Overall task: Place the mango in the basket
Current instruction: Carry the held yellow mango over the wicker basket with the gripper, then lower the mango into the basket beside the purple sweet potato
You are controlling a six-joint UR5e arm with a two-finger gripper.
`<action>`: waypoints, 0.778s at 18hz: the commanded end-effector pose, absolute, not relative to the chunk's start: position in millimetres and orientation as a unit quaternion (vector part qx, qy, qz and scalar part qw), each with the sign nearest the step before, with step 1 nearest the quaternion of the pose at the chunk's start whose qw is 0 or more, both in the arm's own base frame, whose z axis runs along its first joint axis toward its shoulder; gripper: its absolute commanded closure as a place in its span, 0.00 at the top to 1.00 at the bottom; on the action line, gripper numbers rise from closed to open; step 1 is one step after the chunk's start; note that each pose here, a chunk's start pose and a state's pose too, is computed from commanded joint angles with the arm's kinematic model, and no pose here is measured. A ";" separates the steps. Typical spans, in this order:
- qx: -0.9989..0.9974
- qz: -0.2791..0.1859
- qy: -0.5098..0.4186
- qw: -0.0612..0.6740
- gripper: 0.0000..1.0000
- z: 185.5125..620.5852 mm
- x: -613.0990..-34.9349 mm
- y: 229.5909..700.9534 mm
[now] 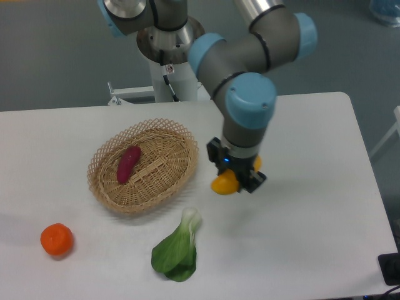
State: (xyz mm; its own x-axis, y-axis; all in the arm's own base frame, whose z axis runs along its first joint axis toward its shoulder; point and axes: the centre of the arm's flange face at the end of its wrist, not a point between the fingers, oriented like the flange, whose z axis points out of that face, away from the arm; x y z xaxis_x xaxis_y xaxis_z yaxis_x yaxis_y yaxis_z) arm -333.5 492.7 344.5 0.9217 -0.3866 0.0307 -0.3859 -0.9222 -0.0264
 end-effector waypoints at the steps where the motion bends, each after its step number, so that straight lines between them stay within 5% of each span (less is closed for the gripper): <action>1: -0.978 -0.018 0.208 0.010 0.37 340.8 -317.5 494.6; 14: -0.955 -0.040 0.295 -0.010 0.42 262.8 -200.2 500.4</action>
State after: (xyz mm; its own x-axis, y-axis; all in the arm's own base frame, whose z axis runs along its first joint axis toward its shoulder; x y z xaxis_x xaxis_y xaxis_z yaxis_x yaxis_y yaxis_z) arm -200.2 500.4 262.8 0.8224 -0.5629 0.0828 -0.5644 -0.8255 -0.0053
